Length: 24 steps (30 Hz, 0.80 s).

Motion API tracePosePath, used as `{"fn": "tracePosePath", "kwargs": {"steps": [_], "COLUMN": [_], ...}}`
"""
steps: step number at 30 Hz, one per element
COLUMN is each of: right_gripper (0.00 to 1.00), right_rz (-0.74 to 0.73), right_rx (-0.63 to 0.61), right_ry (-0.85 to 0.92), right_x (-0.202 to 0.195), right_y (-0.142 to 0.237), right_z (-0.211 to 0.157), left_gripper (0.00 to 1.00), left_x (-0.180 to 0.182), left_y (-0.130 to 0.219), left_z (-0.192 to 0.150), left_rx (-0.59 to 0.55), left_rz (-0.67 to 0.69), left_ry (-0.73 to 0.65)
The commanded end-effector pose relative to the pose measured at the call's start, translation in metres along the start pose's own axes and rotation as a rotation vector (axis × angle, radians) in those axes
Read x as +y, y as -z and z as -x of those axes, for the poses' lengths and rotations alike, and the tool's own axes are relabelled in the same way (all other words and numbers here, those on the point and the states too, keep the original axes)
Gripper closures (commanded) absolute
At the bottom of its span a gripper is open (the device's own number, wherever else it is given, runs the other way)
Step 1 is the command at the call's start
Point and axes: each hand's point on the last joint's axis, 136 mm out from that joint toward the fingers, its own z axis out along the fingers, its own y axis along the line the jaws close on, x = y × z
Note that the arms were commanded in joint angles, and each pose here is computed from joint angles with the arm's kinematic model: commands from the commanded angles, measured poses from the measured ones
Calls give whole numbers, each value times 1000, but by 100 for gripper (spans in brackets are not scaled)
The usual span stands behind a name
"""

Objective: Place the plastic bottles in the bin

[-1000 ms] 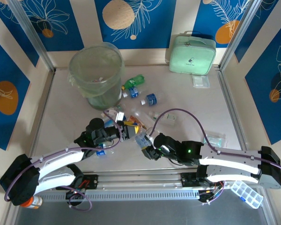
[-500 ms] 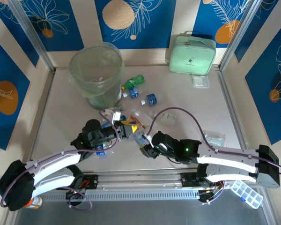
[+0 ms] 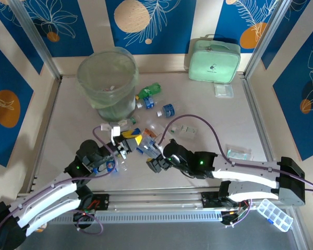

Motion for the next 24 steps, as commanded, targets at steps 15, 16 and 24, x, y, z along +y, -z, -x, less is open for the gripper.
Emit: {"fn": "tracePosePath", "kwargs": {"steps": [15, 16, 24], "right_gripper": [9, 10, 11], "right_rz": [-59, -78, -103], "right_rx": [-314, -325, -308], "right_ry": [27, 23, -61], "right_x": [-4, -9, -24], "right_y": [1, 2, -5], "right_z": [69, 66, 47], "left_gripper": [100, 100, 100], "left_x": [52, 50, 28], "left_y": [64, 63, 50], "left_z": [54, 59, 141], "left_rx": [-222, -216, -258], "left_rz": [443, 453, 550], "left_ry": [-77, -81, -102]}}
